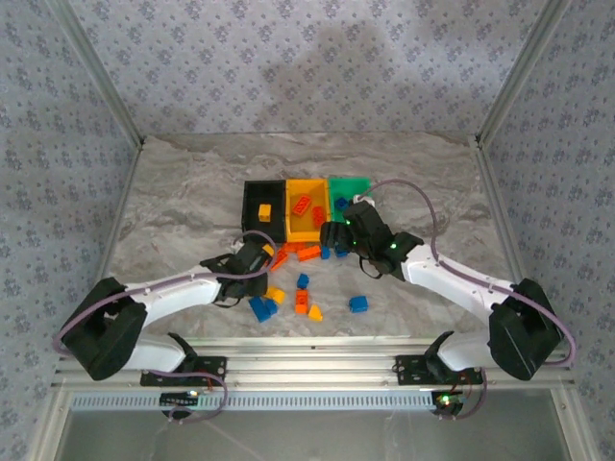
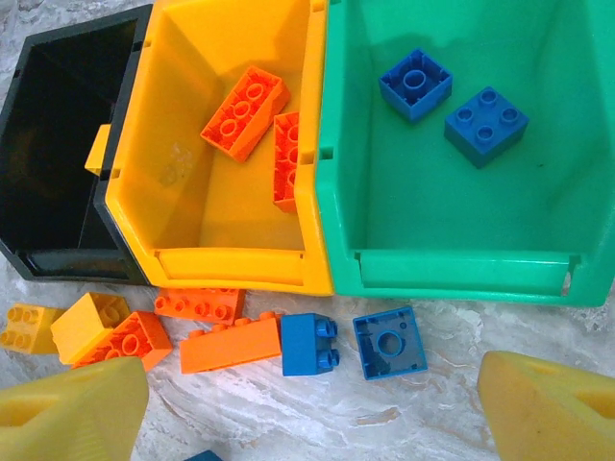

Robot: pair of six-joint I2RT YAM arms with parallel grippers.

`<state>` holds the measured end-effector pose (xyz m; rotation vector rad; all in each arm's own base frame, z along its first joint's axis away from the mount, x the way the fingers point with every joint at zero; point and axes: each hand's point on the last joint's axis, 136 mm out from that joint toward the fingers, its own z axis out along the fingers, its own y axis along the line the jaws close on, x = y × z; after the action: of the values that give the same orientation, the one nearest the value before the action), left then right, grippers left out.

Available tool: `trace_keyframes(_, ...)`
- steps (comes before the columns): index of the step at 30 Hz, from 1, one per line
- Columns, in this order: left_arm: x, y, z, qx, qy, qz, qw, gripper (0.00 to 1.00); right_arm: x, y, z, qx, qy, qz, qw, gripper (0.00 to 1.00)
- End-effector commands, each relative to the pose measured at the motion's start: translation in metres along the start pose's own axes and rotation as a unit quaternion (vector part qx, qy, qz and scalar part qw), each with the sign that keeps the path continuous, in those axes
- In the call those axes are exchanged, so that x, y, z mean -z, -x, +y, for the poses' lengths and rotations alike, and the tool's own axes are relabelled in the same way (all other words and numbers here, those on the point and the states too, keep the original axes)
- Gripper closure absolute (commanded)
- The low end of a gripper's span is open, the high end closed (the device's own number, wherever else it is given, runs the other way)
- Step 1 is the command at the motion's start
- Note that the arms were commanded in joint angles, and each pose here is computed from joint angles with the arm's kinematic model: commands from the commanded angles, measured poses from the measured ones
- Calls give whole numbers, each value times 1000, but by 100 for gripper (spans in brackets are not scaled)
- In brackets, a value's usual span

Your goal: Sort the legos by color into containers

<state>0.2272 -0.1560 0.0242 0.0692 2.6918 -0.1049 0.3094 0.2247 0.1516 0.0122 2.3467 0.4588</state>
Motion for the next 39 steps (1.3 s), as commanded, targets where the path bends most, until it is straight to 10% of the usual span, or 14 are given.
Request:
trace_keyframes(1, 1, 5, 0, 2, 1, -4, 1000, 58, 5, 1, -10, -13, -16, -11, 1000, 9)
trace_keyframes(15, 79, 114, -16, 52, -67, -135, 987, 76, 6, -13, -25, -27, -27, -4, 999, 9)
trace_keyframes(28, 19, 224, -14, 86, -2, -153, 984, 79, 23, -31, -46, -37, -41, -1, 998, 9)
trace_keyframes(39, 35, 251, -45, 80, -59, -168, 981, 27, 29, -50, -54, -37, -35, 31, 998, 8)
